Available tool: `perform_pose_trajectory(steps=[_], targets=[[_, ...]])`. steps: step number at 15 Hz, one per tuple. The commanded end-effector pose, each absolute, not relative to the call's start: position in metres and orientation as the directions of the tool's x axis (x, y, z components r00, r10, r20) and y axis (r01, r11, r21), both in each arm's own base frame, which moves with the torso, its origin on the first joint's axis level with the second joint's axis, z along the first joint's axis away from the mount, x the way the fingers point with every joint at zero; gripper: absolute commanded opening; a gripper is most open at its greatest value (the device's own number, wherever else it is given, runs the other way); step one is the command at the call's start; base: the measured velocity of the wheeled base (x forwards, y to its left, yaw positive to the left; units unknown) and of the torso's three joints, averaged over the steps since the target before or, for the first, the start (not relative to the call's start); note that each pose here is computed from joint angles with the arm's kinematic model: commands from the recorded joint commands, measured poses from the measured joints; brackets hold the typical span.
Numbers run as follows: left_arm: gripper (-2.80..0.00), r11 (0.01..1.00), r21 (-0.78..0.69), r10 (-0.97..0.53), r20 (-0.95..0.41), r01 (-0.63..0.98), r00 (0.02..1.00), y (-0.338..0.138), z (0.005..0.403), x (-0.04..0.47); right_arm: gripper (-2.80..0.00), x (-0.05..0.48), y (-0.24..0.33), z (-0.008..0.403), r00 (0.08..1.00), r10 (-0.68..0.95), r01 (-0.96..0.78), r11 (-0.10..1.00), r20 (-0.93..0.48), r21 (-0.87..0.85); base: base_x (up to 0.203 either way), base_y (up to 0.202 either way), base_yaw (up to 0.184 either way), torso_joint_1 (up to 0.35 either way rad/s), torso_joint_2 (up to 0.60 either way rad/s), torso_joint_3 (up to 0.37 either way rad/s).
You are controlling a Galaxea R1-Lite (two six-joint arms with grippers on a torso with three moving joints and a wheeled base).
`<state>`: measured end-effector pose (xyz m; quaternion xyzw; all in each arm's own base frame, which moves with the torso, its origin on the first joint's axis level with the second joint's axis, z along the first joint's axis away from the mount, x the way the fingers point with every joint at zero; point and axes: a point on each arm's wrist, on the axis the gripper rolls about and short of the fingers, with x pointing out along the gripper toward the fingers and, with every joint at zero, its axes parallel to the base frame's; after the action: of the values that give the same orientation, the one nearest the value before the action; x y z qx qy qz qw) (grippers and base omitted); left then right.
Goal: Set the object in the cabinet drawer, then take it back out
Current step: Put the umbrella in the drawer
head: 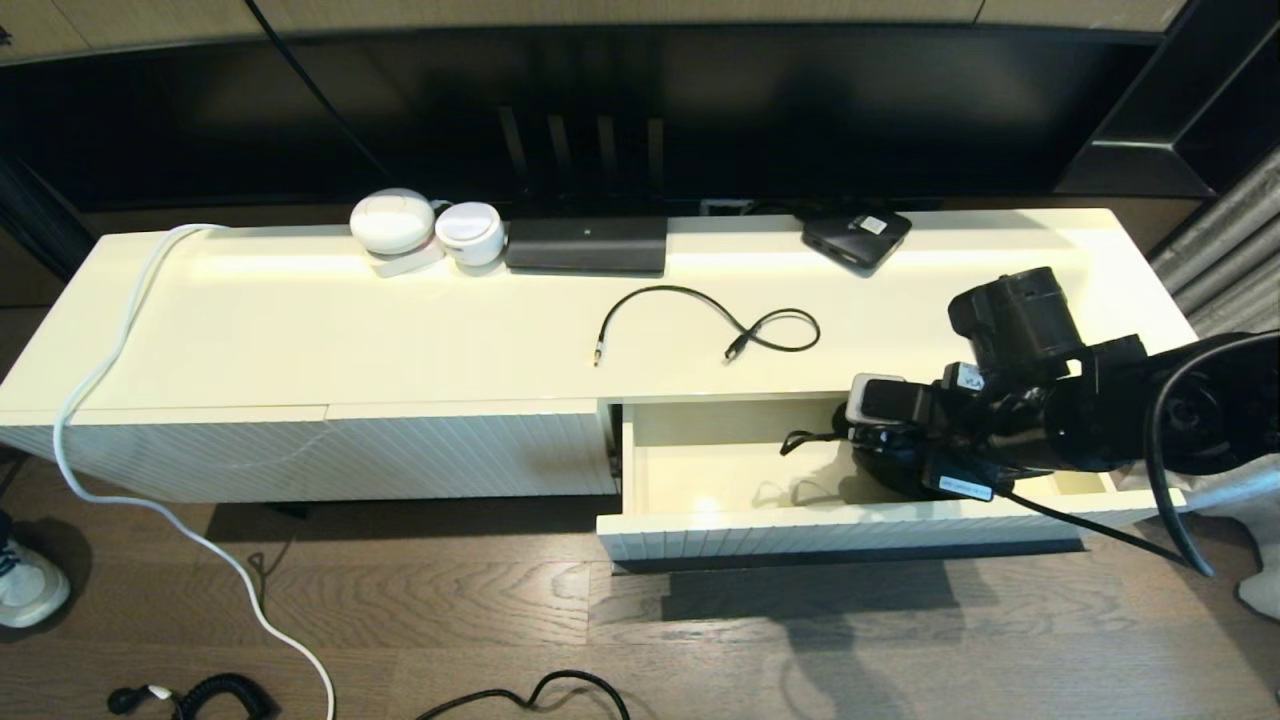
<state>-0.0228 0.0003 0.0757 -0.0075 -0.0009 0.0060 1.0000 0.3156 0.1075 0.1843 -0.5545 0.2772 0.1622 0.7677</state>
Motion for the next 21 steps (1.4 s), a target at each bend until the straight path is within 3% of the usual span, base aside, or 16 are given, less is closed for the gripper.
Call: perform_pose_trajectory(steps=[1, 9, 10, 15, 21], targets=[[0.00, 1.000, -0.015, 0.012, 0.002, -0.012, 1.000, 0.000, 0.076, -0.023, -2.80, 0.316, 0.116, 0.177, 0.786, -0.051, -0.574, 0.311, -0.617, -0.757, 0.000, 0.000, 0.000, 0.000, 0.00, 0.000], [0.00, 1.000, -0.015, 0.012, 0.002, -0.012, 1.000, 0.000, 0.076, -0.023, -2.80, 0.321, 0.135, 0.168, 0.794, -0.029, -0.575, 0.292, -0.608, -0.765, 0.000, 0.000, 0.000, 0.000, 0.00, 0.000], [0.00, 1.000, -0.015, 0.013, 0.002, -0.013, 1.000, 0.000, 0.076, -0.023, 0.00, 0.321, 0.135, 0.167, 0.792, -0.031, -0.577, 0.290, -0.610, -0.764, 0.000, 0.000, 0.000, 0.000, 0.00, 0.000], [0.00, 1.000, -0.015, 0.013, 0.002, -0.013, 1.000, 0.000, 0.076, -0.023, 0.00, 0.324, 0.136, 0.170, 0.812, -0.031, -0.547, 0.304, -0.582, -0.780, 0.000, 0.000, 0.000, 0.000, 0.00, 0.000], [0.00, 1.000, -0.015, 0.012, 0.002, -0.012, 1.000, 0.000, 0.076, -0.023, 0.00, 0.302, 0.126, 0.227, 0.887, 0.004, -0.432, 0.359, -0.461, -0.828, 0.000, 0.000, 0.000, 0.000, 0.00, 0.000]])
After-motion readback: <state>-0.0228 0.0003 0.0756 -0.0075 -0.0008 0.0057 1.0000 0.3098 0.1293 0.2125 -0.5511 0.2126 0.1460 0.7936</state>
